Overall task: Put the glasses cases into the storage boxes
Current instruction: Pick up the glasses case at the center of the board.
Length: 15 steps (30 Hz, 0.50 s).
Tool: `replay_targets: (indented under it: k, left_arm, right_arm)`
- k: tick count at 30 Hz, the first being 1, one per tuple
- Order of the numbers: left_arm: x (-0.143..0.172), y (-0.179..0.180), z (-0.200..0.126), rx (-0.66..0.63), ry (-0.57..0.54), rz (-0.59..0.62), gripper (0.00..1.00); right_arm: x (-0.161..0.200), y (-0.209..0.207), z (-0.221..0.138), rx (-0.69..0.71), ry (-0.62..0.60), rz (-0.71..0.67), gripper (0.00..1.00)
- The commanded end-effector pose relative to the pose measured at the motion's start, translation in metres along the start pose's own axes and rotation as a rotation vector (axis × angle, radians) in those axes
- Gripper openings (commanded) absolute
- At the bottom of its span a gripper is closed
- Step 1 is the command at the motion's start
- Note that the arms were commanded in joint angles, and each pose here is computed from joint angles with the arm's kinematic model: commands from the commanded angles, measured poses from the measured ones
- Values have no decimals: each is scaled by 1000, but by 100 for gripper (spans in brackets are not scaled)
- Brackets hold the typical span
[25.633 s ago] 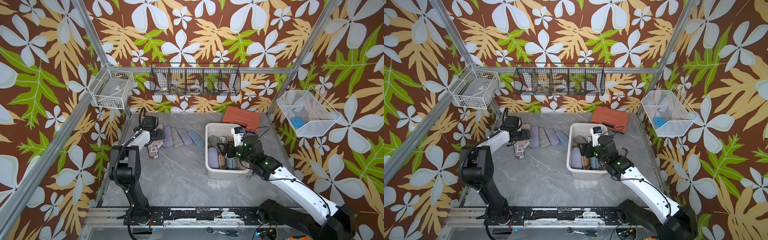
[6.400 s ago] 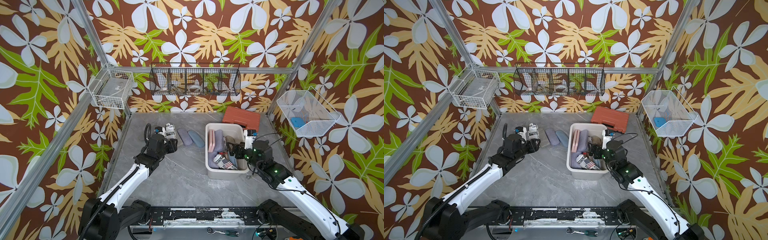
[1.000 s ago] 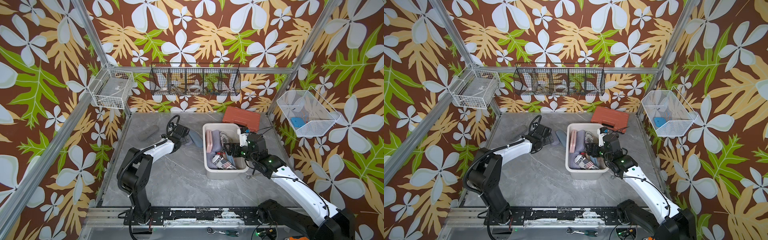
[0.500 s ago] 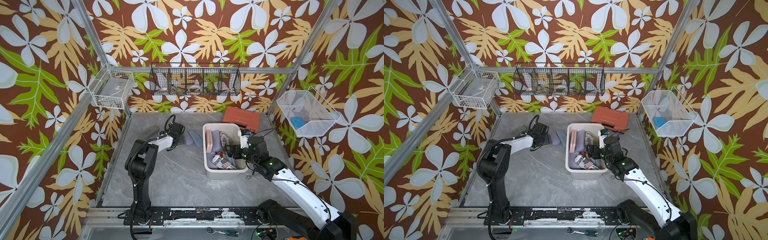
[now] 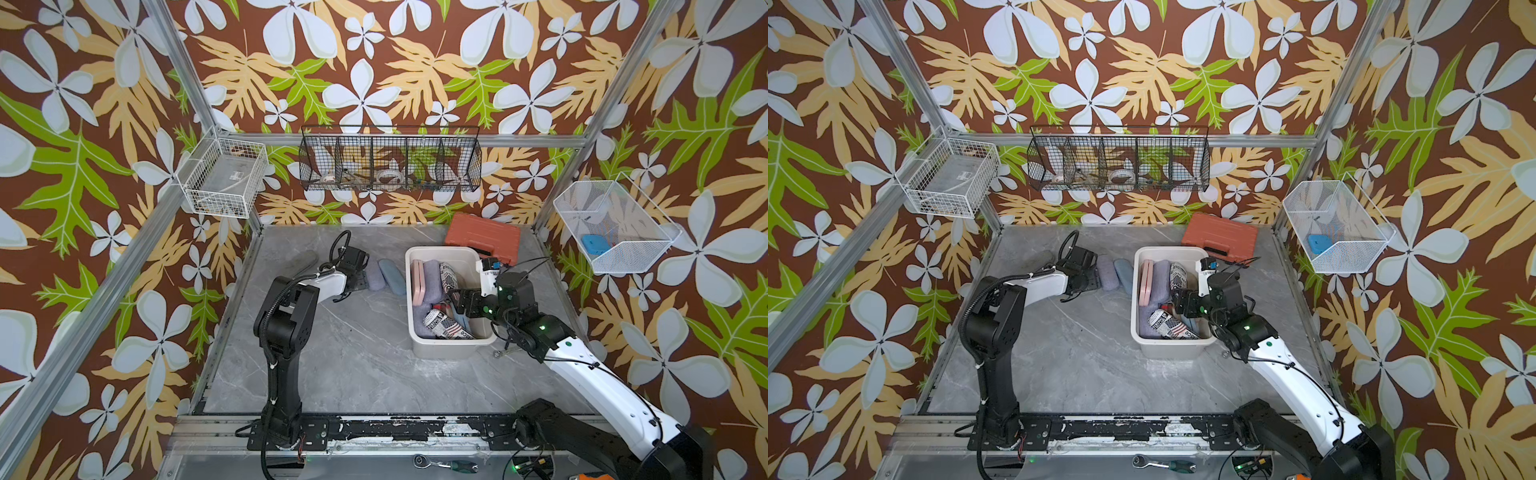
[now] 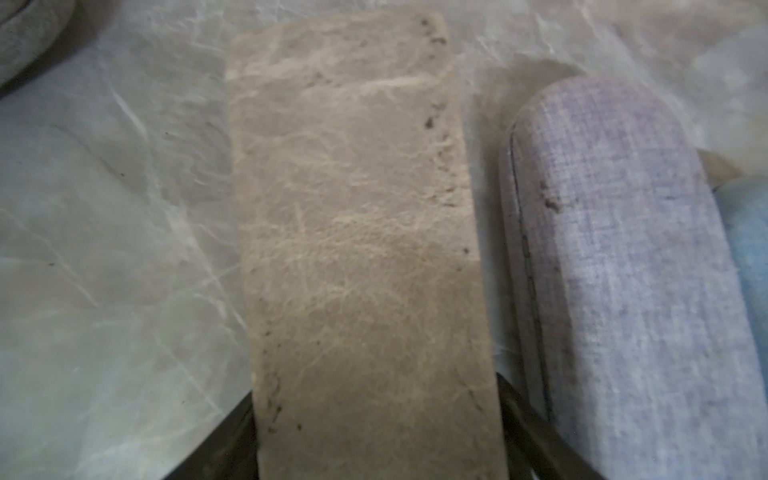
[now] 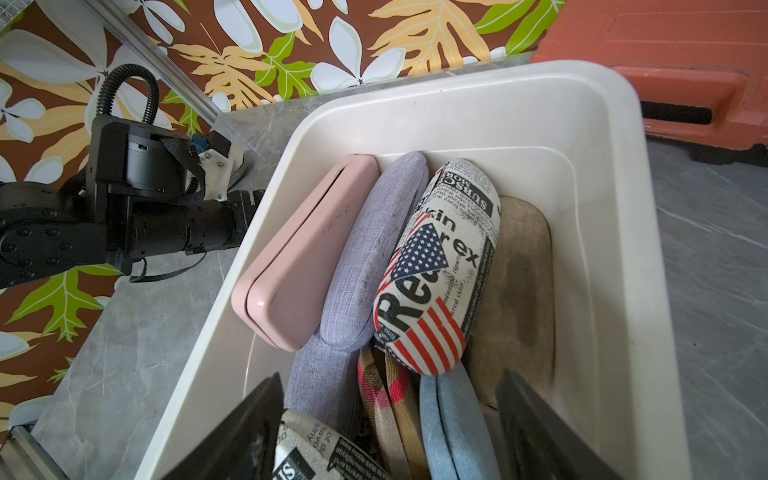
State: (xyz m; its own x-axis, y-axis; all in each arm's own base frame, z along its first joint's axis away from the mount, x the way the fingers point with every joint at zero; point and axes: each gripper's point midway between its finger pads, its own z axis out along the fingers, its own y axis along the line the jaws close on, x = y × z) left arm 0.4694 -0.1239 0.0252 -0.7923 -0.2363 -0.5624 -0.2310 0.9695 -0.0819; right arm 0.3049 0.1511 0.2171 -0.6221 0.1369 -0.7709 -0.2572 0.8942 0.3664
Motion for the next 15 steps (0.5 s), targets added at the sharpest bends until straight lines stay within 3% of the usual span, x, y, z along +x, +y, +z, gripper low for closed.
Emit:
replay_targets:
  k: [1, 15]
  left_arm:
    - [16, 16, 2, -64, 46, 20, 71]
    - [-8, 13, -49, 23, -57, -3, 69]
  right_arm:
    - [-5, 2, -4, -3, -17, -5, 80]
    - [0, 4, -3, -22, -12, 7, 78]
